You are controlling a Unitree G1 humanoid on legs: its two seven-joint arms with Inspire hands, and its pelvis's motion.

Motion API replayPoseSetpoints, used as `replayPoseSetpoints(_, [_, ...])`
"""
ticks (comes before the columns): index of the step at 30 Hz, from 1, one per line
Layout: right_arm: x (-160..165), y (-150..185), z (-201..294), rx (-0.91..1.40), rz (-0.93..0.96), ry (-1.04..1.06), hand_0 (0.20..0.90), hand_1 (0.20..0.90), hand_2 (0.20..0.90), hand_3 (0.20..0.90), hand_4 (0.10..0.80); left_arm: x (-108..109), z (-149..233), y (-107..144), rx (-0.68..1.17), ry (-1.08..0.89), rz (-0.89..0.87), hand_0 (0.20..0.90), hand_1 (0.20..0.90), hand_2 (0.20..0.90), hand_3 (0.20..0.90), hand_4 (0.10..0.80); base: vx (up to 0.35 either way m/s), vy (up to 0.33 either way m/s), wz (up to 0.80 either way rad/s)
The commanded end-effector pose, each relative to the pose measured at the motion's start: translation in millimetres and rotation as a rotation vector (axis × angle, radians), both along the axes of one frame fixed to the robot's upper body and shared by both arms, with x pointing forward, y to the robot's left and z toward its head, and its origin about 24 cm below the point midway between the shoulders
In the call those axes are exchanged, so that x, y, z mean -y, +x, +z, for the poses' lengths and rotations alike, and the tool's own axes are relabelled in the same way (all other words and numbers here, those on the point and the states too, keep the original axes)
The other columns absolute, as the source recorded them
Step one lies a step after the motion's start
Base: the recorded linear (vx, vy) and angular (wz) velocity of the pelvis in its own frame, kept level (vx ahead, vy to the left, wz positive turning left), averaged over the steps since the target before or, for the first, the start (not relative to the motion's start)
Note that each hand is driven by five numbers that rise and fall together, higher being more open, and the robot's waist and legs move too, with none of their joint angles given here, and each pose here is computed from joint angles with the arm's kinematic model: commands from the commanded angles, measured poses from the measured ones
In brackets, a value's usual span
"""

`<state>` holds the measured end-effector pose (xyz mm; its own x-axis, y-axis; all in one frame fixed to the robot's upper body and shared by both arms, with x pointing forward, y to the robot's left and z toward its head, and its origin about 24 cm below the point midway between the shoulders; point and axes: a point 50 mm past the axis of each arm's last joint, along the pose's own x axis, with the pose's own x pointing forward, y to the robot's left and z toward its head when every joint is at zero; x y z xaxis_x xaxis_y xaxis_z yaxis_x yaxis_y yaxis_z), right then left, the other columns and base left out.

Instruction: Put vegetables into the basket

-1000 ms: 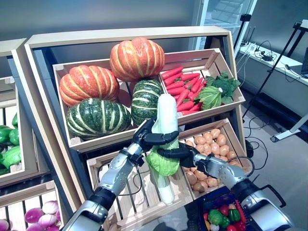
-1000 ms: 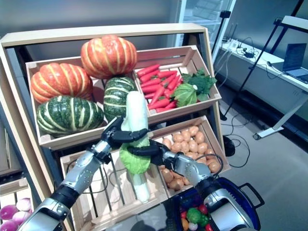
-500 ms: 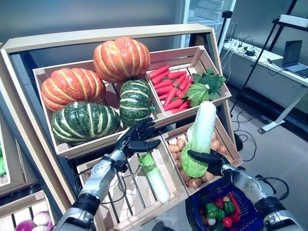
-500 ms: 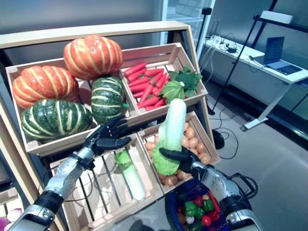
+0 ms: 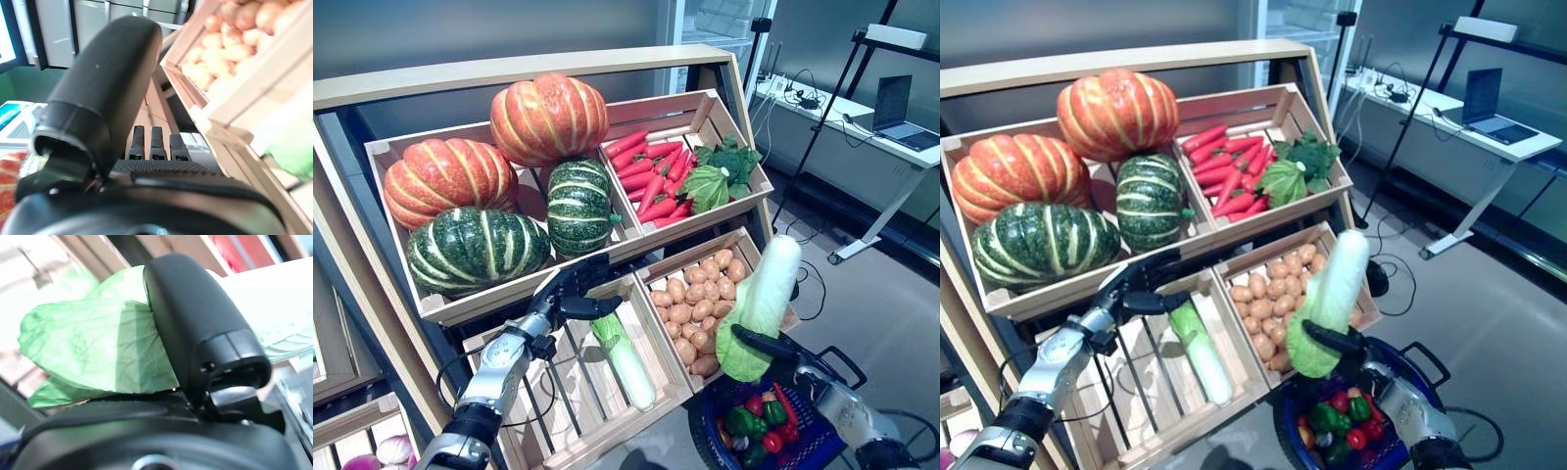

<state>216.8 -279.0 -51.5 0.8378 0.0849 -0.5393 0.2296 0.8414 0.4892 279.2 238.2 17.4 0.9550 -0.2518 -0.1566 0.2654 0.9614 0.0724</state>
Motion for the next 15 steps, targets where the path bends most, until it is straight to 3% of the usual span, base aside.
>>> replayPoseSetpoints(1, [39.2, 26.7, 42.6, 0.235, -0.247, -0.049, 0.300, 0.300, 0.300, 0.300, 0.400, -21.0, 44.8, 19.1, 0.250, 0.062, 0.085, 0.900, 0.900, 0.900, 0.900, 0.800, -0.002, -0.026, -0.14])
replayPoseSetpoints(9, [58.2, -2.8, 18.7, 0.117, -0.379, -0.067, 0.300, 0.300, 0.300, 0.300, 0.400, -20.0, 41.7, 14.9, 0.241, 0.144, 0.068, 0.900, 0.900, 0.900, 0.900, 0.800, -0.018, -0.043, -0.14])
replayPoseSetpoints(15, [61.5, -2.7, 11.5, 0.083, -0.445, -0.063, 0.300, 0.300, 0.300, 0.300, 0.400, -6.2, 67.8, 35.2, 0.340, 0.198, 0.044, 0.900, 0.900, 0.900, 0.900, 0.800, -0.194, -0.080, -0.13])
